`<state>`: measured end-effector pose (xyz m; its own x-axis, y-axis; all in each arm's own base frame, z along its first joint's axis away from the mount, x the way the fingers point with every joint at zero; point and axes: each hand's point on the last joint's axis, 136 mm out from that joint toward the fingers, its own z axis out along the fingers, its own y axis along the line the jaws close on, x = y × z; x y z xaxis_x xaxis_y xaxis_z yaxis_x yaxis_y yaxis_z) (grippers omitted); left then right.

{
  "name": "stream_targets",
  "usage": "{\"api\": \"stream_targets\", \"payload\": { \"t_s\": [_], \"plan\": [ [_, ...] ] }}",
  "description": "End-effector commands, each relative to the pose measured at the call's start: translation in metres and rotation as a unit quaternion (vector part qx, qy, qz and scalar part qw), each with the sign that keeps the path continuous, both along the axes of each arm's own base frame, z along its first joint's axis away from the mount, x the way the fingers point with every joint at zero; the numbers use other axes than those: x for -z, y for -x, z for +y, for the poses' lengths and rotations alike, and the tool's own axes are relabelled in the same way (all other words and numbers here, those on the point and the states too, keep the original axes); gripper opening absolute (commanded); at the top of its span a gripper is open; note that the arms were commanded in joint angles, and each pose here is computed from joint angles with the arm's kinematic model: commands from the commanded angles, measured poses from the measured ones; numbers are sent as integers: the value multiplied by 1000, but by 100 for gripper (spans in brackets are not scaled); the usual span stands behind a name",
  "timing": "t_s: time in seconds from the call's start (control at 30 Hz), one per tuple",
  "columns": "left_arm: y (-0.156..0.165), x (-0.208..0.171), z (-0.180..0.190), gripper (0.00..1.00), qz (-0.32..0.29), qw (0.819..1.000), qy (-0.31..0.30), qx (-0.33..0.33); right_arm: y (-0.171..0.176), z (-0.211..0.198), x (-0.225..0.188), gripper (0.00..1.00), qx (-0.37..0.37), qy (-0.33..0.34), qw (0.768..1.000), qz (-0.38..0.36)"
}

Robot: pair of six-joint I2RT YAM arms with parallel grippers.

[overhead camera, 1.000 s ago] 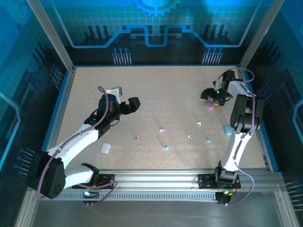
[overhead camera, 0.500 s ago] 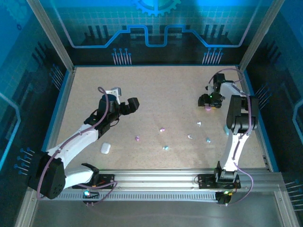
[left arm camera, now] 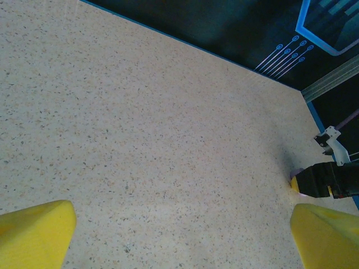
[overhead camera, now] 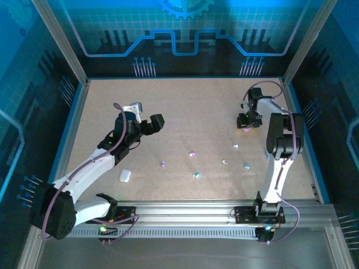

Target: Insert wireless bluetooth earbuds into charging case

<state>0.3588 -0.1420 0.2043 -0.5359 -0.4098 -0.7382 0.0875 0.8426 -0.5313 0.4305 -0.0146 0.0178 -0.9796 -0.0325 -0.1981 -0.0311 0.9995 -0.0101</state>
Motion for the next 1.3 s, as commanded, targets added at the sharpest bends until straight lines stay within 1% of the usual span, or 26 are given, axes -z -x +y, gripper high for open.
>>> {"api": "stream_targets", "payload": {
  "t_s": [0.0, 0.07, 0.17, 0.27, 0.37, 0.43, 0.53, 0.57, 0.7, 0.8, 0.9, 1.03, 1.1, 1.27],
  "plan": [
    [2, -12, -2, 99, -22, 1000, 4, 4, 5, 9, -11, 41, -16, 6, 1000, -9],
    [2, -14, -2, 99, -24, 1000, 6, 4, 4, 13, -19, 36, -19, 2, 1000, -23],
    [3, -17, -3, 99, -23, 1000, 13, 3, 1, 23, -44, 31, -19, -11, 998, -64],
    [2, -23, -7, 99, -21, 999, 23, 12, -1, 42, -82, 29, -36, -32, 992, -121],
    [2, -36, -15, 99, -27, 998, 42, 29, 0, 75, -130, 29, -73, -65, 976, -195],
    [2, -46, -23, 99, -29, 997, 60, 45, 5, 103, -164, 29, -112, -92, 956, -253],
    [2, -65, -39, 98, -37, 992, 91, 83, 21, 153, -211, 29, -207, -147, 908, -334],
    [2, -71, -44, 97, -38, 989, 102, 96, 31, 171, -224, 29, -254, -161, 884, -358],
    [5, -98, -66, 92, -50, 977, 144, 150, 65, 214, -251, 27, -379, -155, 808, -424],
    [11, -112, -84, 87, -56, 966, 162, 192, 85, 232, -260, 27, -431, -149, 772, -442],
    [18, -118, -102, 83, -54, 959, 167, 224, 100, 244, -265, 26, -470, -149, 742, -455],
    [24, -120, -126, 80, -44, 951, 163, 259, 114, 255, -268, 26, -505, -146, 712, -466],
    [26, -121, -138, 79, -41, 947, 159, 275, 117, 257, -269, 26, -512, -145, 704, -471],
    [28, -119, -158, 74, -30, 942, 155, 295, 121, 261, -272, 27, -521, -142, 693, -478]
  ]
}}
